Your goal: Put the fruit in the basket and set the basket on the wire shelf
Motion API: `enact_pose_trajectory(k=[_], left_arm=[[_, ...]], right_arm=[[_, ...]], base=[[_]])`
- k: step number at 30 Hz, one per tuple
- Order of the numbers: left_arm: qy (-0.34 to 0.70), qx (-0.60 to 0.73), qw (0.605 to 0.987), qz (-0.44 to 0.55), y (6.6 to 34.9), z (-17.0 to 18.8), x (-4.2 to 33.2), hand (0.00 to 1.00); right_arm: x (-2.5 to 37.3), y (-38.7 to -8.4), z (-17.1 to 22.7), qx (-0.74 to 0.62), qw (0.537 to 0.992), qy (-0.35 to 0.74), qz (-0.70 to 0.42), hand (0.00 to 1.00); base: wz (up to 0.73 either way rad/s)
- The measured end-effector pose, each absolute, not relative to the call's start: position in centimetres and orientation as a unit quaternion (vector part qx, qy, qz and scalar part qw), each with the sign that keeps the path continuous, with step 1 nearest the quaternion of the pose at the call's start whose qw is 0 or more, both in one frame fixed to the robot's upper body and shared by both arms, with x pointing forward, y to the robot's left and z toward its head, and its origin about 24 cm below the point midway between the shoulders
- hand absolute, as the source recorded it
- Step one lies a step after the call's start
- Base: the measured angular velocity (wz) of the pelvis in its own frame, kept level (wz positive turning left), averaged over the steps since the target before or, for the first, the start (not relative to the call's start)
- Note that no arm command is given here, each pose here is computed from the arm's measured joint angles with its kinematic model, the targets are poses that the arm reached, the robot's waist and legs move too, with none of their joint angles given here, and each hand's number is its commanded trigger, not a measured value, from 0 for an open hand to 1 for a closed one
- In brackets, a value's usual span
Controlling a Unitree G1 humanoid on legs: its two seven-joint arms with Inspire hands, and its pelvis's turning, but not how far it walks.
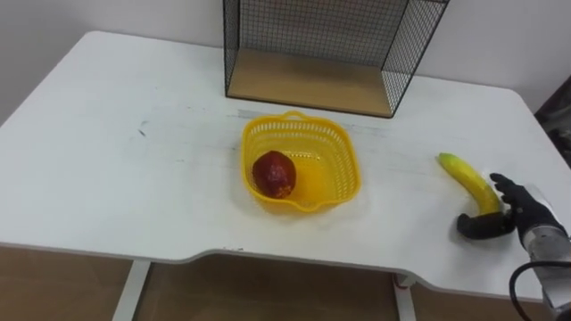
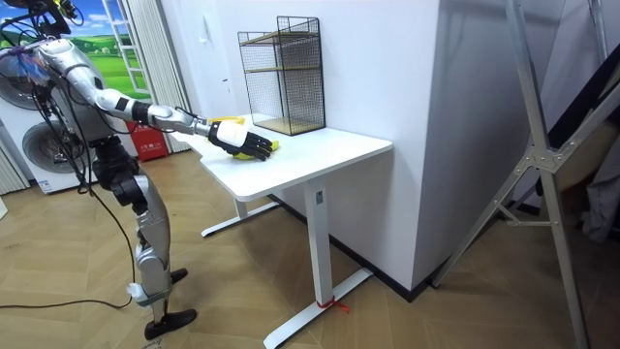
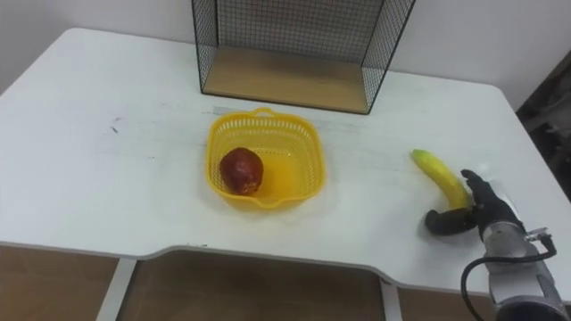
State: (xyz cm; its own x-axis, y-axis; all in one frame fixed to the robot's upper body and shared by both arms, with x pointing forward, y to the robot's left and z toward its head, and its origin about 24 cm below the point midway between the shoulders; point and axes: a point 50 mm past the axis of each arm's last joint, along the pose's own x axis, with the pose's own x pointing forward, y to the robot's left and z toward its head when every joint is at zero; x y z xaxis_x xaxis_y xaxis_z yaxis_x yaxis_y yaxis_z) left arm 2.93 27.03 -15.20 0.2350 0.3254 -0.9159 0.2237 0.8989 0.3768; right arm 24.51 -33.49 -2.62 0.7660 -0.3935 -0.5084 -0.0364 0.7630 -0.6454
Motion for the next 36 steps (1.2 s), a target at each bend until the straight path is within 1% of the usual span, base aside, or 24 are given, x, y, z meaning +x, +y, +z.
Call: enact_pose_trajectory(k=[1,2,13,36], left_arm=[[0.616,0.223,0.755,0.034,27.0,-15.2,3.0,0.00],[0.616,0.223,0.755,0.034,27.0,-15.2,3.0,0.00],[0.605,0.226,0.763,0.035,27.0,-15.1,4.1,0.00],[0.589,0.226,0.776,0.032,26.9,-15.0,5.1,0.00]], right_arm=[[24.5,-33.5,-2.6,-0.330,0.880,0.327,-0.101,0.69],[24.5,-33.5,-2.6,-0.331,0.879,0.327,-0.101,1.00],[24.6,-34.3,-1.9,-0.399,0.851,0.321,-0.119,1.00],[24.9,-34.1,-1.5,-0.404,0.853,0.310,-0.117,1.00]], base=[[0.00],[0.00],[0.00],[0.00]])
